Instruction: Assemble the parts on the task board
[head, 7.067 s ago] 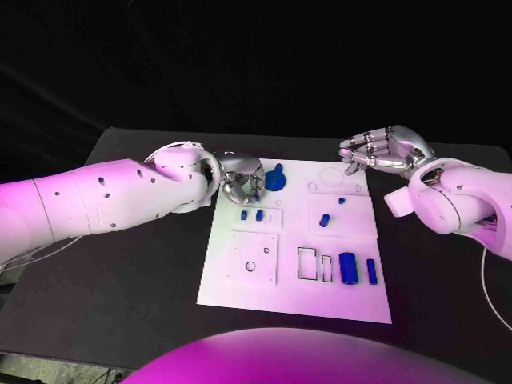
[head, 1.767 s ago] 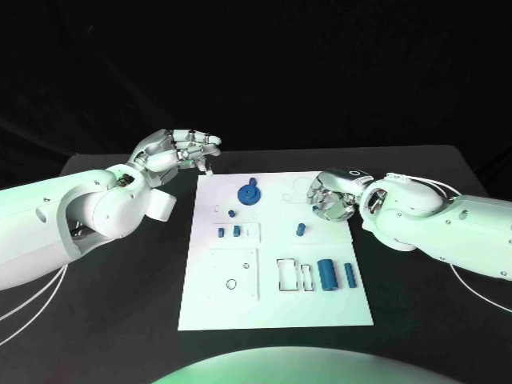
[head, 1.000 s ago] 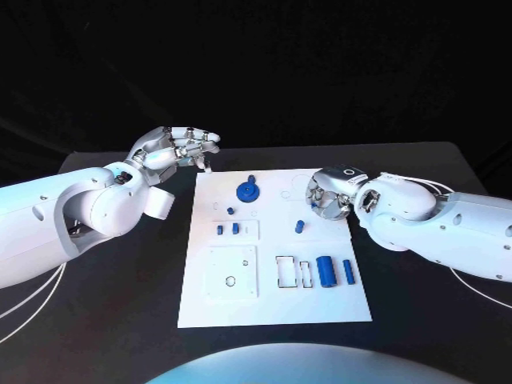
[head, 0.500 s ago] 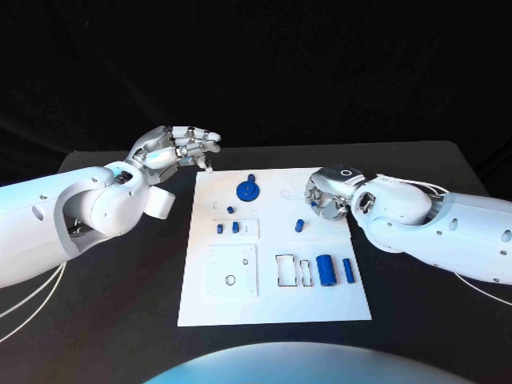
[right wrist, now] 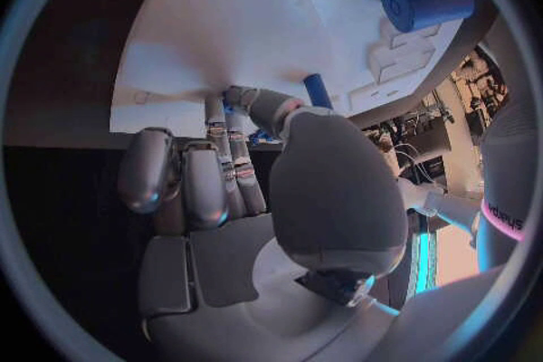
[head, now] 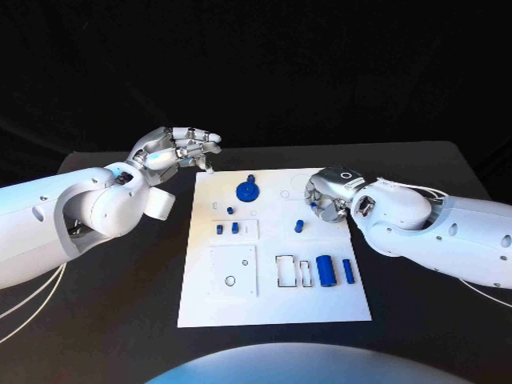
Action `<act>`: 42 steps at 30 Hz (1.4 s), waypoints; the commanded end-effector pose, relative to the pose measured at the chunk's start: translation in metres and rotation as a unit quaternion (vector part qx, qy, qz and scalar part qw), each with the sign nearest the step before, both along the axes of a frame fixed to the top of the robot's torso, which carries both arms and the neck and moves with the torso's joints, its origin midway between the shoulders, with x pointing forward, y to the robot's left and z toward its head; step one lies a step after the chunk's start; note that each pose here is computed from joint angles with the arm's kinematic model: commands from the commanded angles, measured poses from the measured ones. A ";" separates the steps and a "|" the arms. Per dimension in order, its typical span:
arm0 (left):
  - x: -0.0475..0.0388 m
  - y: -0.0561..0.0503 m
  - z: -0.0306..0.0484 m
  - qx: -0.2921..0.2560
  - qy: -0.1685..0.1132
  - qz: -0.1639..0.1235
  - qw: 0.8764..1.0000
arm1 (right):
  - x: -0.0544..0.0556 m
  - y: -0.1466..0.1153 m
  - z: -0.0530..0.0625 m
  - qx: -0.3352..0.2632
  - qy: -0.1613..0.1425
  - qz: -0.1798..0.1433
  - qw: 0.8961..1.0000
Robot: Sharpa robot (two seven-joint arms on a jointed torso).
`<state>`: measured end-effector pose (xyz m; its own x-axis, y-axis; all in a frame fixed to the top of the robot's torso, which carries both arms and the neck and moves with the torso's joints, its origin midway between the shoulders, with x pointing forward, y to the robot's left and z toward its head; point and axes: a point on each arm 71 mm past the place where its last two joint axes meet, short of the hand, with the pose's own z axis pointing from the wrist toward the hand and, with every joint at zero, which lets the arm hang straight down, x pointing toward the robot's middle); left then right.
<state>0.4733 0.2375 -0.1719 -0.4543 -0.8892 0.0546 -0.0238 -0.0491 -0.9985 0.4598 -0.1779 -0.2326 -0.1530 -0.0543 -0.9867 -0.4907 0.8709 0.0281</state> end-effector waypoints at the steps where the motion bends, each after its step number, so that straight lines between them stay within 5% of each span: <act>1: -0.0006 -0.003 0.0008 -0.003 -0.002 -0.010 1.000 | -0.007 -0.003 -0.017 -0.018 0.032 -0.006 0.999; 25: 0.0014 0.000 -0.0003 -0.001 0.000 -0.007 1.000 | -0.001 -0.010 0.008 0.043 -0.005 -0.007 0.999; 42: 0.0023 0.001 -0.0008 0.000 0.000 -0.005 1.000 | -0.010 -0.009 0.030 0.081 -0.022 0.002 0.996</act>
